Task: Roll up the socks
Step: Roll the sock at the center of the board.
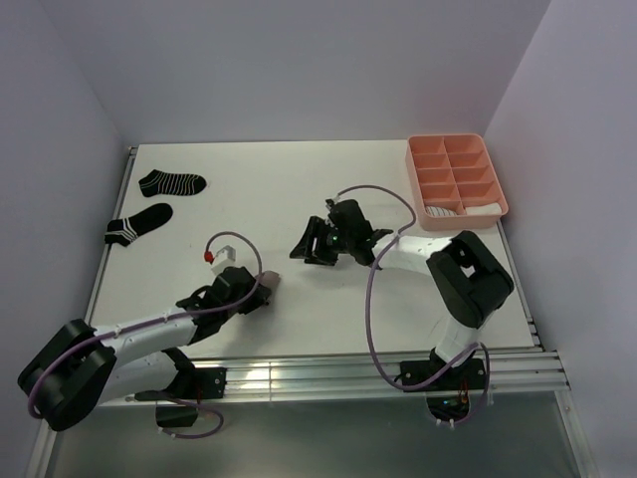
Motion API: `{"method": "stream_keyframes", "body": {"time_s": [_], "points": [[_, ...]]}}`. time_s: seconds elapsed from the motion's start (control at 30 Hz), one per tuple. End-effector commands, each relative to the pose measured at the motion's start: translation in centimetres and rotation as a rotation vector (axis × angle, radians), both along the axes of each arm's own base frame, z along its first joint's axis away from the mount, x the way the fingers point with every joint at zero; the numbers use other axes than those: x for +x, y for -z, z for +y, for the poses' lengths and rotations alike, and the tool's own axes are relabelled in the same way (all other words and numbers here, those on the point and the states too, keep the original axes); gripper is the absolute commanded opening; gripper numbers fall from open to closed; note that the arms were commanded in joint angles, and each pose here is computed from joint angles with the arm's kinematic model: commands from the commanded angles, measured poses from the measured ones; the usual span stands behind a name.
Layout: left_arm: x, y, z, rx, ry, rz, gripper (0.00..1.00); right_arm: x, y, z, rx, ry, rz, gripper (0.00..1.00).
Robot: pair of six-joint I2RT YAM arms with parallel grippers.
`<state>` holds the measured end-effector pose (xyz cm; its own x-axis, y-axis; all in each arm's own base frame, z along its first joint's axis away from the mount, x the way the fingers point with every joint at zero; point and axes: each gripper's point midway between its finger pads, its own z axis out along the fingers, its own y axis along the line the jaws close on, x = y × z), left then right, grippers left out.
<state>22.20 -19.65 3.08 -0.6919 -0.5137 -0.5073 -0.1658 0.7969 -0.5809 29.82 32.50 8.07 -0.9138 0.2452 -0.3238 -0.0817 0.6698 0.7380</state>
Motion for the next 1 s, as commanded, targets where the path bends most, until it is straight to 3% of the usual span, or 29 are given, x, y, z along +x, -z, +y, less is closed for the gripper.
{"method": "stream_keyframes", "body": {"time_s": [0.0, 0.33, 0.8, 0.97], "points": [[-0.4, -1.3, -0.6, -0.161, -0.034, 0.017, 0.02, -1.4, -0.3, 3.2, 0.108, -0.096, -0.031, 0.62], [-2.0, 0.1, 2.5, -0.333, -0.204, 0.094, 0.07, -5.1, 3.0, 7.4, 0.134, -0.247, 0.047, 0.62], [-2.4, 1.5, 2.6, -0.32, -0.22, 0.179, 0.08, -7.5, 7.5, 9.7, 0.115, -0.362, 0.158, 0.6], [-2.4, 1.4, 2.6, -0.329, -0.219, 0.17, 0.08, -7.7, 8.8, 10.0, 0.121, -0.371, 0.194, 0.49]]}}
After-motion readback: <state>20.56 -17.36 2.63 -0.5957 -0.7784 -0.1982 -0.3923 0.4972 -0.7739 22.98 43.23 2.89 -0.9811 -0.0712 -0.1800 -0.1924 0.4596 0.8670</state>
